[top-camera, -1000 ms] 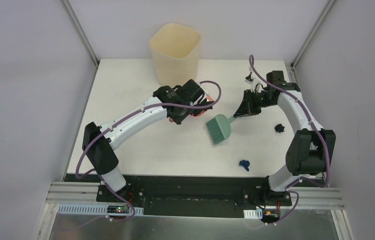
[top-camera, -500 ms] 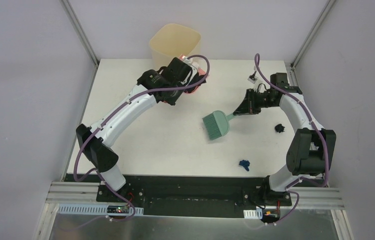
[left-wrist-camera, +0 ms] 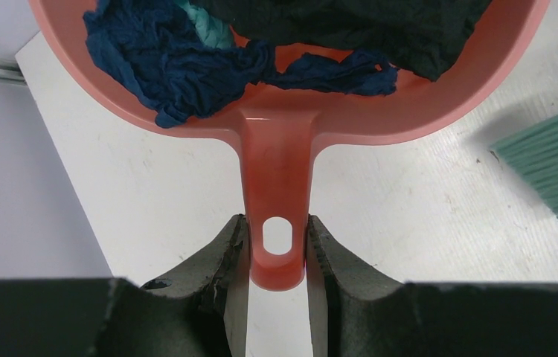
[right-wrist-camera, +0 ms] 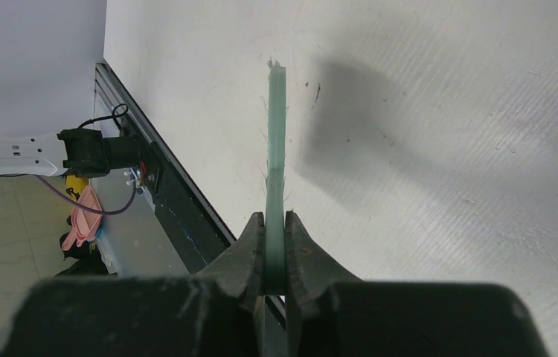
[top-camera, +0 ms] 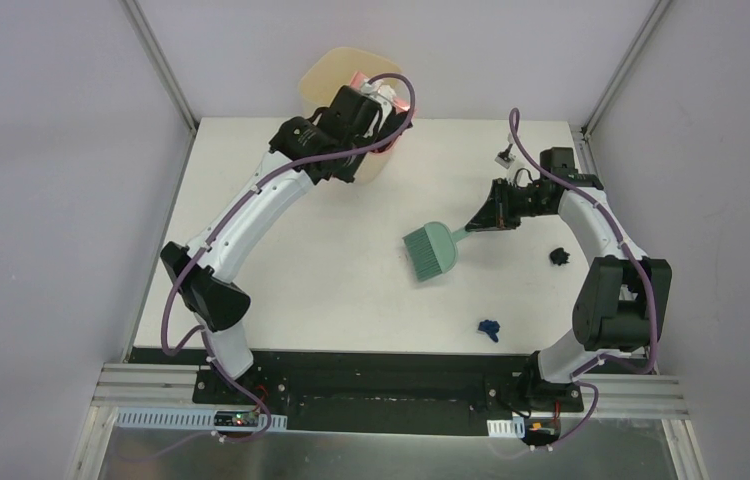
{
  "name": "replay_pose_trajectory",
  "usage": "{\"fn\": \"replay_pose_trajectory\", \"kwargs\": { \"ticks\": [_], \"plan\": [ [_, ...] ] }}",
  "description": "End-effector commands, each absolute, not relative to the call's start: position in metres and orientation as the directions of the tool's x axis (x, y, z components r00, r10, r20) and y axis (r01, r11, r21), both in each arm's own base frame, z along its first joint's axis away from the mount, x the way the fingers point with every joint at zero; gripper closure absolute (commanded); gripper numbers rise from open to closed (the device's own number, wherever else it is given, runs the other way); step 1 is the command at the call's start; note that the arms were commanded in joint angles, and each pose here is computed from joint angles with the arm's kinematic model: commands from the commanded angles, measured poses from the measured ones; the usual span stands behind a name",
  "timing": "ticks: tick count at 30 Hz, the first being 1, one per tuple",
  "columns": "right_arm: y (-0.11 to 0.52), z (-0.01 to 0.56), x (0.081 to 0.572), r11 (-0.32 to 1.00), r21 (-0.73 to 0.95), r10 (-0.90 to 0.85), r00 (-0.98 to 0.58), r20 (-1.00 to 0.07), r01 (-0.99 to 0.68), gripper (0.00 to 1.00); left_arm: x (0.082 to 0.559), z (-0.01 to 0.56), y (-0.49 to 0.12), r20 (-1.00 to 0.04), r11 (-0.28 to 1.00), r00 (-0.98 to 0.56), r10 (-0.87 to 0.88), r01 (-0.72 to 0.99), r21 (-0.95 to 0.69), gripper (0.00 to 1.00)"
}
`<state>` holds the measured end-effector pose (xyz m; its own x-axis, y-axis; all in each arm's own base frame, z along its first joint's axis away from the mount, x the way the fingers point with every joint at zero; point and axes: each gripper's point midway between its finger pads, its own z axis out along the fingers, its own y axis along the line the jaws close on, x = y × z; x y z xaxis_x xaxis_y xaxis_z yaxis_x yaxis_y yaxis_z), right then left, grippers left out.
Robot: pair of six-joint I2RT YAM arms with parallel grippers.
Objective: Sweep away the paper scraps from the table
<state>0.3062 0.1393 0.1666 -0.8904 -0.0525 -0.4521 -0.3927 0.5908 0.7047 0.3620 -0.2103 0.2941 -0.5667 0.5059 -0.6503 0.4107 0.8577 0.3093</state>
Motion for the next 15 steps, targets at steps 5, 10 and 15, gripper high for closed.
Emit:
{"fn": "replay_pose_trajectory", "kwargs": {
  "ticks": [5, 10, 15],
  "plan": [
    [0.146, 0.188, 0.305, 0.540, 0.702, -0.053, -0.850, -0.523, -0.465, 1.00, 0.397, 0.321, -0.199, -0.749, 0.925, -0.544, 0.377, 0.267, 0.272, 0.88],
    [0.145, 0.187, 0.304, 0.546, 0.691, -0.060, -0.845, -0.531, -0.473, 1.00, 0.413, 0.328, -0.192, -0.768, 0.932, -0.530, 0.360, 0.237, 0.273, 0.88],
    [0.146, 0.187, 0.304, 0.539, 0.699, -0.057, -0.849, -0.525, -0.469, 1.00, 0.427, 0.332, -0.181, -0.767, 0.936, -0.537, 0.352, 0.213, 0.281, 0.88]
  ]
}}
